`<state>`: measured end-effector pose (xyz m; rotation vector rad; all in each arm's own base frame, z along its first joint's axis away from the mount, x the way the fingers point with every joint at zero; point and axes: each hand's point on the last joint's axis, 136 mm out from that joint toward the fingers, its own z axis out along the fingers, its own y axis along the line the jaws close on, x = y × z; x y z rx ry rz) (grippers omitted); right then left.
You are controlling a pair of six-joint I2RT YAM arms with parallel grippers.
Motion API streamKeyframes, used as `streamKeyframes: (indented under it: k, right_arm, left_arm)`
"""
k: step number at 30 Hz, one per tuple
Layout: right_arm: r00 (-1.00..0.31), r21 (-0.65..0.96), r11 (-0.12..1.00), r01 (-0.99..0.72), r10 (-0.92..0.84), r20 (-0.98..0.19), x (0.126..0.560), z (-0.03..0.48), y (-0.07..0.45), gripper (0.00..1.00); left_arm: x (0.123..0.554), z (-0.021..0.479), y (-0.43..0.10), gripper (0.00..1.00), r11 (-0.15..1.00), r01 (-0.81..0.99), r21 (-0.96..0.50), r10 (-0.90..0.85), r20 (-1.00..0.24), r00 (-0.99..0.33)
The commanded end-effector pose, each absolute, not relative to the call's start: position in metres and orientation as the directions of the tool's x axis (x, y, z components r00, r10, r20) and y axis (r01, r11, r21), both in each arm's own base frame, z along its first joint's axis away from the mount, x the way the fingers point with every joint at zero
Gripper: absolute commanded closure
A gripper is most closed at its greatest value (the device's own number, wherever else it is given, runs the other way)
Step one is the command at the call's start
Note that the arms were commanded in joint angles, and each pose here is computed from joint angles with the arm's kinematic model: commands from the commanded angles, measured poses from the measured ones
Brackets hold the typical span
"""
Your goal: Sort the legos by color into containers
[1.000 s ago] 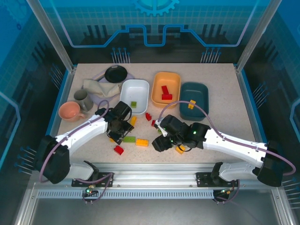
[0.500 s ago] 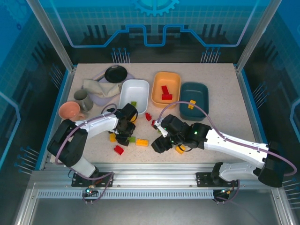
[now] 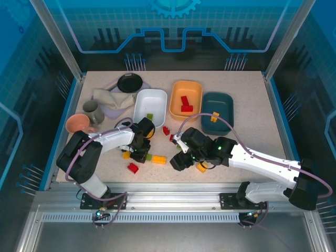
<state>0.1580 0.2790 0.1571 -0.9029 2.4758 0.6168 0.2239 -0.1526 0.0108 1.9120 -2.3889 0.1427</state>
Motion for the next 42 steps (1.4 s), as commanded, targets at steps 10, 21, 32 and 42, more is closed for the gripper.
streamKeyframes:
  k: [10, 21, 32, 42]
  right_arm:
    - [-0.767, 0.373, 0.768, -0.520, -0.229, -0.599, 0.207, 0.203, 0.258, 0.32]
    - [-0.840, 0.540, 0.778, -0.321, 0.030, -0.542, 0.276, 0.231, 0.254, 0.30]
    - [-0.861, 0.435, 0.839, -0.328, -0.075, -0.503, 0.263, 0.200, 0.244, 0.29]
    - [-0.764, 0.293, 0.750, -0.593, -0.409, -0.499, 0.227, 0.166, 0.330, 0.28]
  left_arm:
    - [0.307, 0.136, -0.141, 0.71, 0.575, -0.746, -0.337, -0.818, -0.198, -0.541]
    - [0.442, 0.118, -0.173, 0.68, 0.829, -0.486, -0.276, -0.544, -0.195, -0.816]
    - [0.472, 0.086, -0.172, 0.38, 0.858, -0.458, -0.232, -0.494, -0.135, -0.859]
    - [0.393, 0.207, -0.110, 0.26, 0.809, -0.540, -0.233, -0.588, -0.344, -0.732]
